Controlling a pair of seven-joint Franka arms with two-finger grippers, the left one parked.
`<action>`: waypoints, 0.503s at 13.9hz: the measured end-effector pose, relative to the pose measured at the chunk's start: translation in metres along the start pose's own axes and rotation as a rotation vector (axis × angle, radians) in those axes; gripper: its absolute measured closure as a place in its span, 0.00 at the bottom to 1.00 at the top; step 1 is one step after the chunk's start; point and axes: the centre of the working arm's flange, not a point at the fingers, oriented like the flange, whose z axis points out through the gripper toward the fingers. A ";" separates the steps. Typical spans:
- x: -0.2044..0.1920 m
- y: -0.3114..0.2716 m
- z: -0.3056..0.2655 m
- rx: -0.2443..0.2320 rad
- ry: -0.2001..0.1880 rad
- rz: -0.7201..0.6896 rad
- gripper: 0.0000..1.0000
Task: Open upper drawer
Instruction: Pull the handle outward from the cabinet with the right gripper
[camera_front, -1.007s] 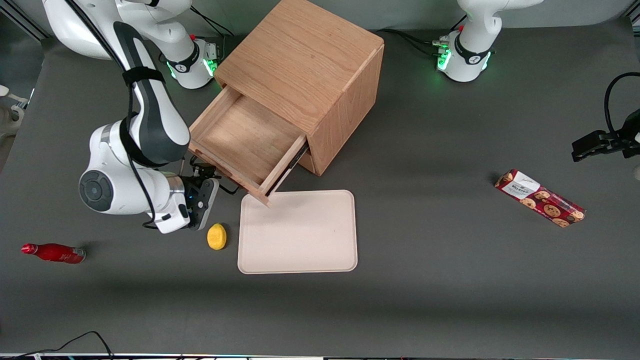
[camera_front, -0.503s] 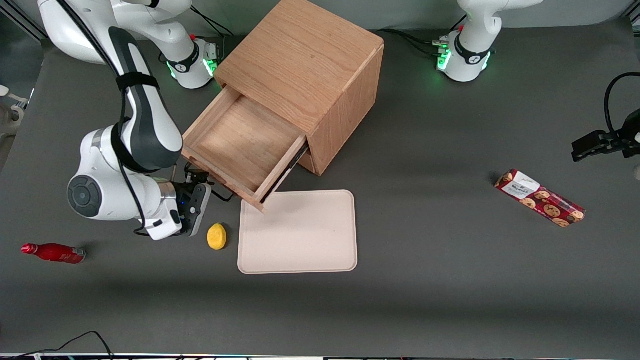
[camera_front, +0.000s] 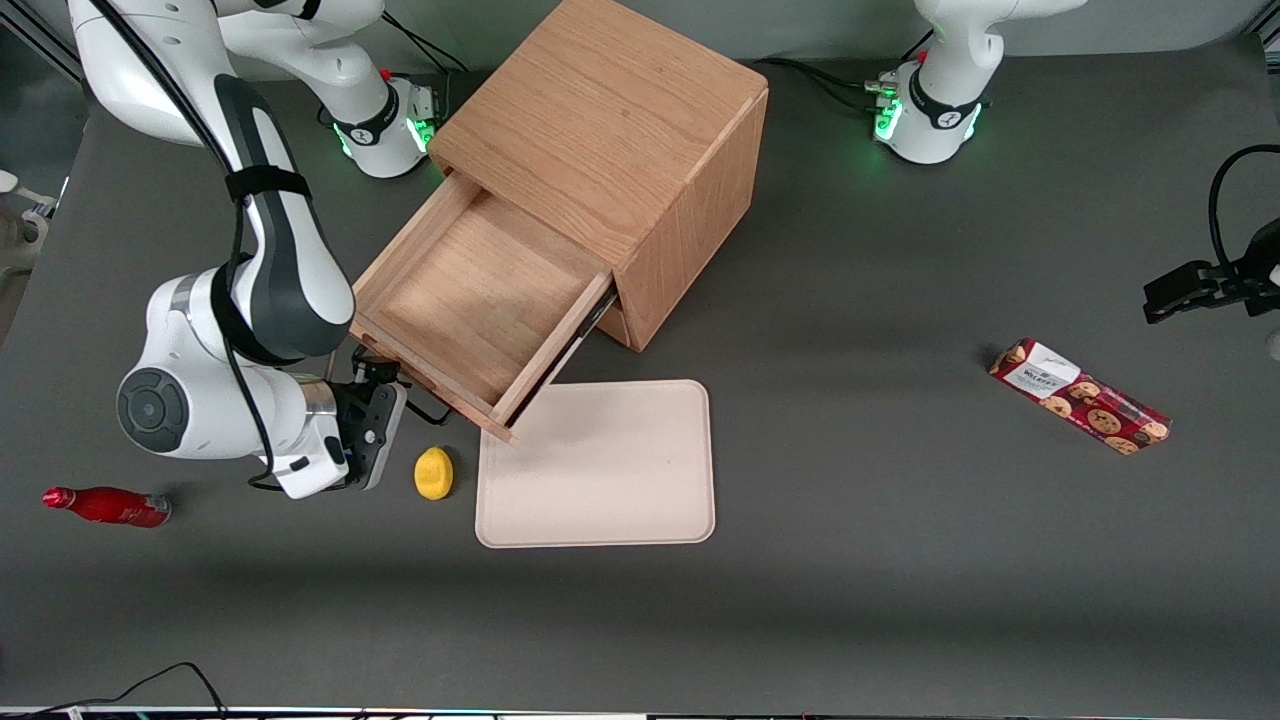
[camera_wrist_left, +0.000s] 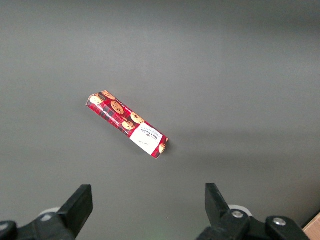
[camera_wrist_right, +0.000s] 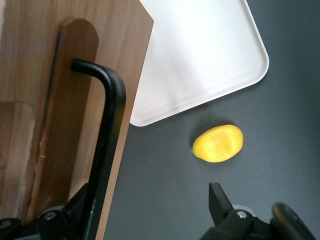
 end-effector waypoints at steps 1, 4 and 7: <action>0.001 0.000 0.000 0.000 0.000 -0.006 0.00; 0.001 0.001 0.000 0.000 0.000 -0.017 0.00; 0.000 0.004 0.000 -0.001 0.002 -0.021 0.00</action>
